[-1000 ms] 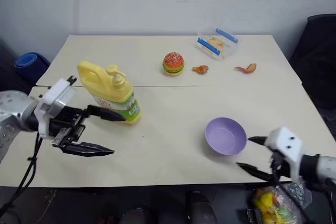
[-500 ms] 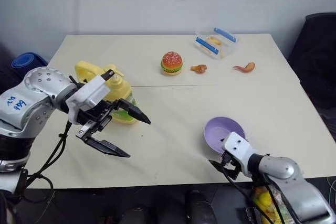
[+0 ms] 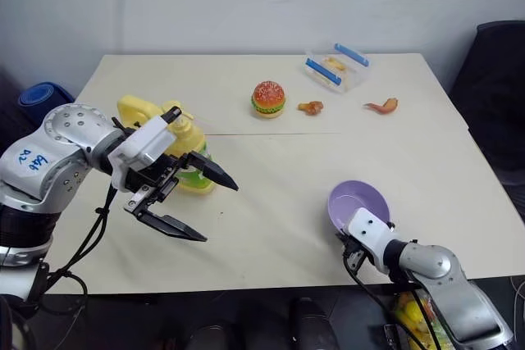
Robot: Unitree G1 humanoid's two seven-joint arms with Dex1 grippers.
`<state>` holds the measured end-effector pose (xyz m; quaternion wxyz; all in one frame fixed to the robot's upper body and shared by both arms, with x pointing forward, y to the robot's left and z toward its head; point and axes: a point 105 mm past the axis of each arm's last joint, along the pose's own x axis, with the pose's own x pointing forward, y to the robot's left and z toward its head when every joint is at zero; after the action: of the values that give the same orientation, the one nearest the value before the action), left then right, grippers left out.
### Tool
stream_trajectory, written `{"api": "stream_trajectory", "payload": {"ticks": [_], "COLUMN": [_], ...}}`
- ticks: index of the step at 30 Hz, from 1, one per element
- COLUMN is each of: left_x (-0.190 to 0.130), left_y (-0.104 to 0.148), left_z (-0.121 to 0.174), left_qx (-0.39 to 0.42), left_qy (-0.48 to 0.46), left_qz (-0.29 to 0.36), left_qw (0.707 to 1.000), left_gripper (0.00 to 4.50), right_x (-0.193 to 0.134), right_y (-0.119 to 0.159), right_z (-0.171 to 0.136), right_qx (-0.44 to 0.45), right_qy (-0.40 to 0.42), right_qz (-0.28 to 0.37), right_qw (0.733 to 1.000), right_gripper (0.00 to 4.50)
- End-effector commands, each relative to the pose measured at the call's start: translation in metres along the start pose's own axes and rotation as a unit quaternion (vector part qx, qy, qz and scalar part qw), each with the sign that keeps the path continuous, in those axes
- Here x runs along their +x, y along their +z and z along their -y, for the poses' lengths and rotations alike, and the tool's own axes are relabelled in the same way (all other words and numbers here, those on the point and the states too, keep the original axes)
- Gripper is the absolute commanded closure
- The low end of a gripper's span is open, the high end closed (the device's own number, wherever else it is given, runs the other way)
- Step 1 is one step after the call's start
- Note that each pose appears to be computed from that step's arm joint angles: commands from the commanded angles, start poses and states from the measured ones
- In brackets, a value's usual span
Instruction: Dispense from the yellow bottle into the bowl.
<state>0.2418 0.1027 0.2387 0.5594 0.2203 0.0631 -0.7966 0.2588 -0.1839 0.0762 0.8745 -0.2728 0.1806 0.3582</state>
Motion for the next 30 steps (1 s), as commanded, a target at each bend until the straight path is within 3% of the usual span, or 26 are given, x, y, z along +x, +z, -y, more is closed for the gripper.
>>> {"api": "stream_trajectory", "payload": {"ticks": [1,8,11,14,19,26,30], "left_x": [-0.006,-0.011,-0.024,-0.045,-0.094,-0.143,-0.149], "left_y": [0.01,0.012,0.023,0.044,0.082,0.069,0.068], "left_z": [0.001,-0.001,-0.003,-0.003,-0.006,-0.017,-0.024], "left_qx": [0.024,0.023,0.022,0.017,0.035,0.027,0.028], "left_qy": [0.004,0.022,0.041,0.06,0.137,0.23,0.236], "left_qz": [0.002,0.006,0.025,0.058,0.105,0.05,0.048], "left_qw": [1.0,0.999,0.999,0.996,0.984,0.972,0.97], "left_gripper": [0.0,0.0,0.0,0.59,2.14,4.29,4.47], "right_x": [0.003,0.001,-0.008,-0.016,-0.008,0.036,0.059], "right_y": [-0.008,-0.01,0.01,0.041,0.104,0.186,0.211], "right_z": [-0.005,-0.003,0.003,0.012,0.029,0.025,0.022], "right_qx": [0.001,-0.041,-0.08,-0.124,-0.197,-0.277,-0.312], "right_qy": [0.006,0.011,0.033,0.069,0.142,0.201,0.214], "right_qz": [-0.012,-0.03,-0.021,-0.003,0.027,0.071,0.071], "right_qw": [1.0,0.999,0.996,0.99,0.97,0.937,0.923], "right_gripper": [4.46,4.46,4.46,4.5,4.5,4.5,4.5]}}
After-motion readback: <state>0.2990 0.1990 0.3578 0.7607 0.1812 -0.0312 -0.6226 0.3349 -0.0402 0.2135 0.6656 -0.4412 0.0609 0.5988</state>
